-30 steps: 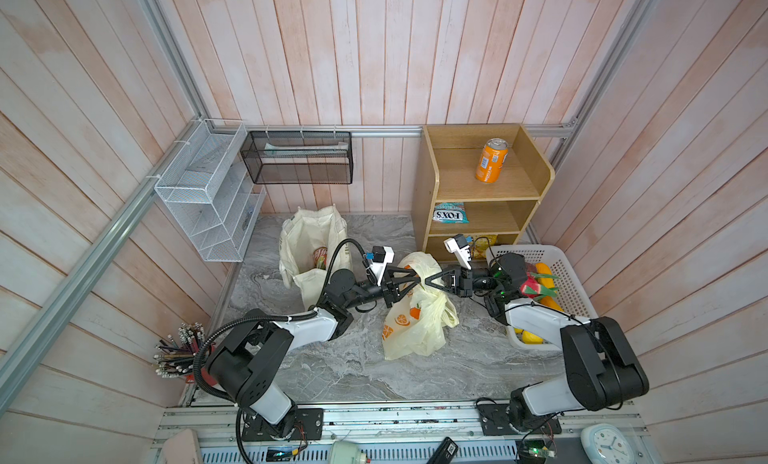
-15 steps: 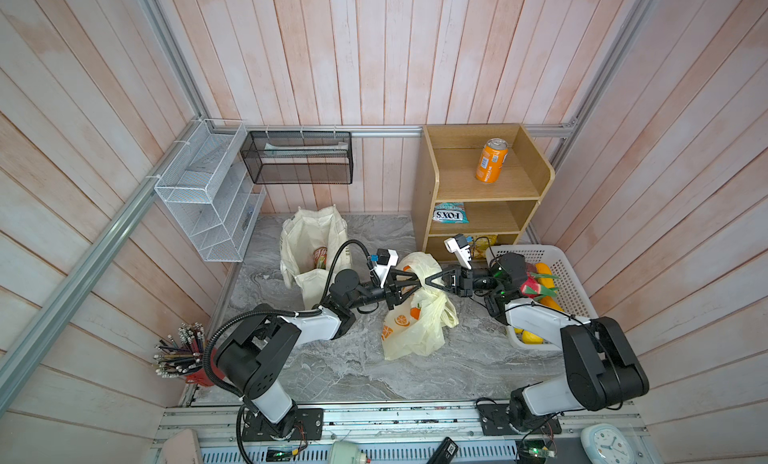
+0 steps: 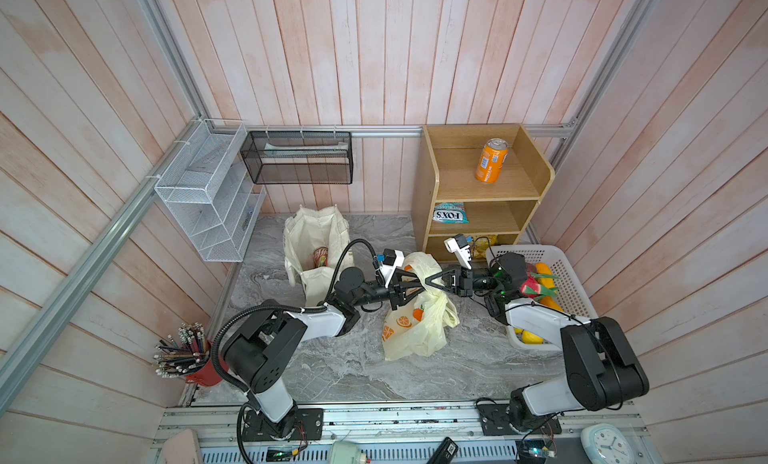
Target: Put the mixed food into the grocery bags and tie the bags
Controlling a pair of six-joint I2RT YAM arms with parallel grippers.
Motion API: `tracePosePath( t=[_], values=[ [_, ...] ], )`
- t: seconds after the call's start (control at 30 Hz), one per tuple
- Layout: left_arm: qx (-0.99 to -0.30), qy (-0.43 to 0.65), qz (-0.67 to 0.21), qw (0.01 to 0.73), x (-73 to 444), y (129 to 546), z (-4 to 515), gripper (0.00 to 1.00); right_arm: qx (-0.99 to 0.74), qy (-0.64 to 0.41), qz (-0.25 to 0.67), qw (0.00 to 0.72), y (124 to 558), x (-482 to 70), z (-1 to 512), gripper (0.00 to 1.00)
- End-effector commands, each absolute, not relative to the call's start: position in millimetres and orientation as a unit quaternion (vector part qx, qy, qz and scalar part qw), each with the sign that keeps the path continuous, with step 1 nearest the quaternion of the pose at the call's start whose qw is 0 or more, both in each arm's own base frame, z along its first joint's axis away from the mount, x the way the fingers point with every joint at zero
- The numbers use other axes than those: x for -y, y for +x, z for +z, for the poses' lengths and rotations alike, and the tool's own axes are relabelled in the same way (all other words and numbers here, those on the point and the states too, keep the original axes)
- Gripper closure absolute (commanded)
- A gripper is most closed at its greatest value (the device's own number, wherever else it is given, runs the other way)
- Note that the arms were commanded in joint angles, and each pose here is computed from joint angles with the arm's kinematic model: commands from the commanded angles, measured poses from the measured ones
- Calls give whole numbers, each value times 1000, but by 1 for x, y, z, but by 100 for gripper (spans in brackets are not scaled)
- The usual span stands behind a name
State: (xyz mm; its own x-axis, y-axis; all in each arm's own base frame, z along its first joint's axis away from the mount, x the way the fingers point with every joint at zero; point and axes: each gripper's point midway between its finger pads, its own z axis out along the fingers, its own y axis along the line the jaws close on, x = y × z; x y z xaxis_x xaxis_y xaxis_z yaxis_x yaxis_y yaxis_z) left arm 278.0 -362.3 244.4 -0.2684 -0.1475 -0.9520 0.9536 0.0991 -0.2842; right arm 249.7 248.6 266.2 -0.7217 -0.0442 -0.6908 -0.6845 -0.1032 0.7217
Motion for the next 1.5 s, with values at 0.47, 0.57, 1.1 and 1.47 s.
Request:
tracePosePath(
  t=[0.47, 0.57, 1.1, 1.47],
  values=[
    [-519, 380, -586, 493, 365, 265, 255, 100, -623, -290, 677, 264, 256, -246, 280, 100],
    [-528, 371, -582, 495, 364, 269, 252, 100, -625, -277, 674, 279, 260, -241, 287, 80],
    [-552, 338, -563, 513, 356, 284, 246, 100, -658, -231, 640, 322, 268, -216, 296, 56],
    [-555, 332, -557, 522, 362, 297, 251, 76, -661, -230, 650, 296, 272, -219, 276, 100]
  ],
)
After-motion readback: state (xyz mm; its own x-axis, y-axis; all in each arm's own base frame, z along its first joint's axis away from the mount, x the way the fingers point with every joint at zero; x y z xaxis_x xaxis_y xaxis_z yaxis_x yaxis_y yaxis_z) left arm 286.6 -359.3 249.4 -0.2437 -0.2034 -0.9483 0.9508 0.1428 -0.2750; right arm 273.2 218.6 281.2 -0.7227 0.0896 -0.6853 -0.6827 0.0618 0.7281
